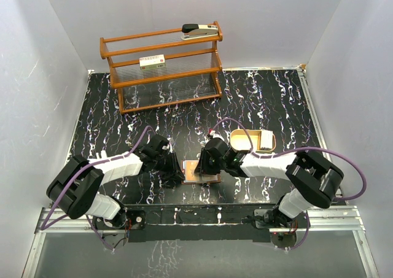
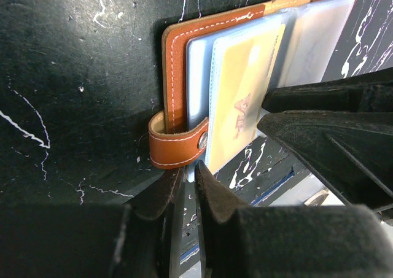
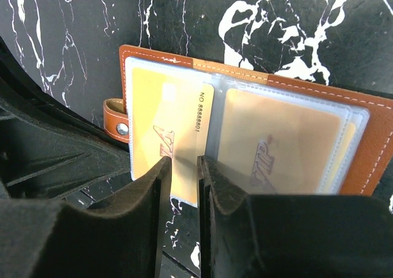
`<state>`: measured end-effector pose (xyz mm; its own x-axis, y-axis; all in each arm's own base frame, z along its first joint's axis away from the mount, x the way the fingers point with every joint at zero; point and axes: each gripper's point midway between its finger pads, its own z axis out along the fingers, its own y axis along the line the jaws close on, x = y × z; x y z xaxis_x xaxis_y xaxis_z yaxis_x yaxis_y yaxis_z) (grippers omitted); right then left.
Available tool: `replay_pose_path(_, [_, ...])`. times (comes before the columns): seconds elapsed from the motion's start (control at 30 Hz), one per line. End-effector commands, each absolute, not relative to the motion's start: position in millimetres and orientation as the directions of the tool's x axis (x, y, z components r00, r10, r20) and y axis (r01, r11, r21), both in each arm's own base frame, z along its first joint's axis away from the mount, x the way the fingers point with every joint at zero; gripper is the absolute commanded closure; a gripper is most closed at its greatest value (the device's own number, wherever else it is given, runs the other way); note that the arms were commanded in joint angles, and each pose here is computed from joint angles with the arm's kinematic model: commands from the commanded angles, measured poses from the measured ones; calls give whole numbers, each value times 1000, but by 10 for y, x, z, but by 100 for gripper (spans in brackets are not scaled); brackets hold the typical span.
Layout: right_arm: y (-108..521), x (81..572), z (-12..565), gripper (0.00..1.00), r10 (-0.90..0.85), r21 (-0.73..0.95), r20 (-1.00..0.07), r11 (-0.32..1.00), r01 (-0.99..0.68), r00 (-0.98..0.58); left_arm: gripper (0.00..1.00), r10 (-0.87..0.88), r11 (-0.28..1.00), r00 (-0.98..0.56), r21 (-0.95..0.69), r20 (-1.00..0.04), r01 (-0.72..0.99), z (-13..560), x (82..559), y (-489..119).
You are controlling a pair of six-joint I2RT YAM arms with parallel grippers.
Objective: Put the credit cards into the card holder
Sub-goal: Insert the credit card into the card holder.
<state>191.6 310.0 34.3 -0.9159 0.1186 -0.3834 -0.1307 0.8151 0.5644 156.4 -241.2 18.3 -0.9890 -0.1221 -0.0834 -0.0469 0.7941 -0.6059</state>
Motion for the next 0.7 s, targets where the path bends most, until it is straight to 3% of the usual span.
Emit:
replay_pose_path(0.0, [3297,1963,516,81,129,615,-412,770,-171,-902,89,-116,809,-990,-587,-86,-44,145,1530,-2372])
replay_pose_path(0.23, [3285,2022,547,78,35,534,-448,812,-235,-893,85,-133,829,-980,-558,-151,-26,284,1614,-2297])
replay_pose_path(0.53, [2871,2361,1028,65,20,344,-586,911,-227,-810,55,-154,823,-948,-567,-278,33,638,1767,-2262])
replay_pose_path(0.67, [2425,2607,1165,62,19,198,-624,971,-135,-781,48,-150,820,-937,-569,-316,61,775,1810,-2262])
